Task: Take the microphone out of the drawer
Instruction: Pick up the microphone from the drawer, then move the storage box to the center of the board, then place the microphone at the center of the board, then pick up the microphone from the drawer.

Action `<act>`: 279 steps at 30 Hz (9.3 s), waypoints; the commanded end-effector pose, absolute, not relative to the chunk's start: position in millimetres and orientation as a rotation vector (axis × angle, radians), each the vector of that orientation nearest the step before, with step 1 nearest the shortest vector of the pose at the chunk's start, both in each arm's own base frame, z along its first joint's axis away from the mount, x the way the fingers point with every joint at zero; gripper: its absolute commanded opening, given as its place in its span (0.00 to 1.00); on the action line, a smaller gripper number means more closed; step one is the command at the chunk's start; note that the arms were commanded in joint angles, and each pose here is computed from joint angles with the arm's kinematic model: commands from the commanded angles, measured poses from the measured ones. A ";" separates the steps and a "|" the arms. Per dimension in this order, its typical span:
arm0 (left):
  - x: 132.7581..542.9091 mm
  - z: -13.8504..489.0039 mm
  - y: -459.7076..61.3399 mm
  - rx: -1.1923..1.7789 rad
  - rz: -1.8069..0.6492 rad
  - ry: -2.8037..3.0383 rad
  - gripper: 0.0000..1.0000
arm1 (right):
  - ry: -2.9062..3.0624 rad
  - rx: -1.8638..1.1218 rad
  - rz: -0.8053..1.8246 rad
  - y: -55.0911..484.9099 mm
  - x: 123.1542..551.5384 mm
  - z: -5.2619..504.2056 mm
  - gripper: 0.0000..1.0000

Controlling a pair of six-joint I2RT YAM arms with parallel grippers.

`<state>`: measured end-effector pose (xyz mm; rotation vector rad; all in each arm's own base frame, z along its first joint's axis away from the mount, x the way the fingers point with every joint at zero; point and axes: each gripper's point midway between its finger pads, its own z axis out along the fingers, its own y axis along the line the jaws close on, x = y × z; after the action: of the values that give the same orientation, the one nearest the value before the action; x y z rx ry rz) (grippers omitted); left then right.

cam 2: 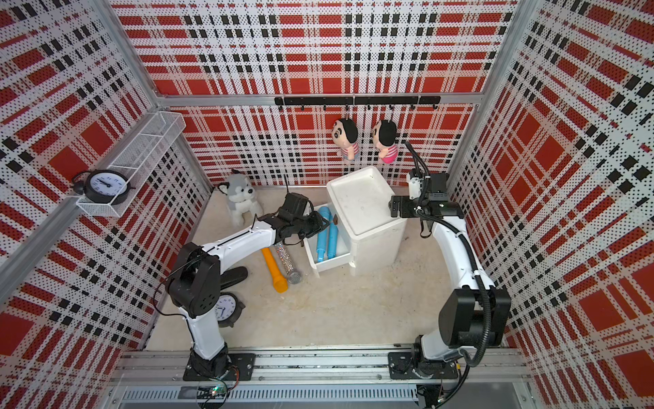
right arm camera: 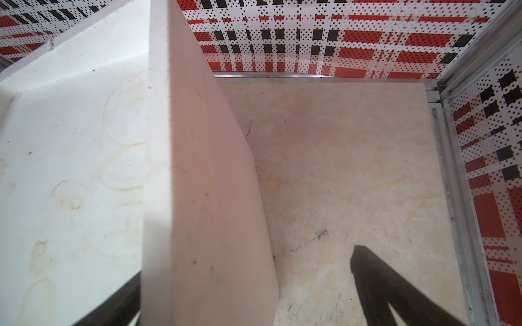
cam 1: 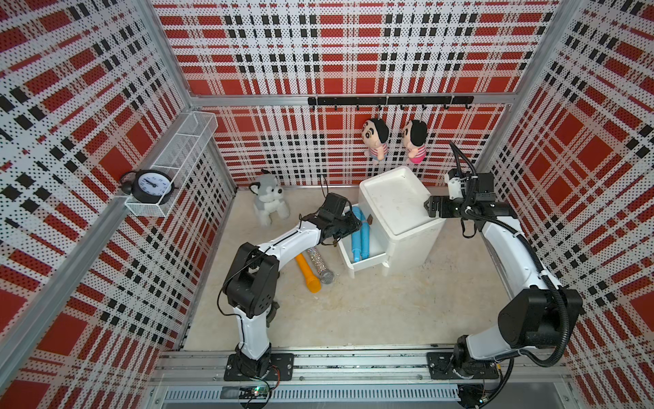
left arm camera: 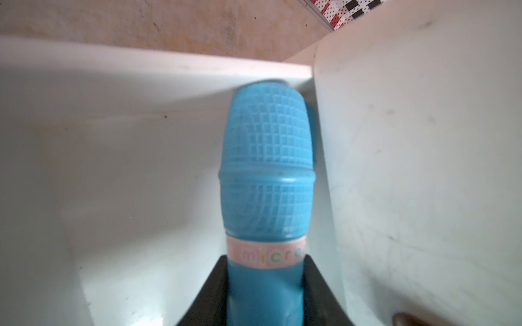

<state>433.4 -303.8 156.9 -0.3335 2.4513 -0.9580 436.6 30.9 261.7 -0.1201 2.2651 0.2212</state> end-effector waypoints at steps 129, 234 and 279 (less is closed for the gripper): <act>339.2 55.9 -56.9 -0.753 -0.188 2.432 0.56 | 2.145 -0.386 -0.010 30.4 419.2 320.0 0.00; 379.0 110.2 -385.3 0.563 -0.305 2.537 0.31 | 2.103 -0.395 0.020 42.9 411.8 326.6 0.00; 376.7 213.7 -324.9 0.084 -1.456 2.437 0.00 | 2.027 -0.295 -0.109 22.3 410.9 347.9 0.00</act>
<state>368.6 -327.5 159.1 0.0268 2.6106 -1.3436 402.0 47.7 278.7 -0.3597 2.2586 0.0666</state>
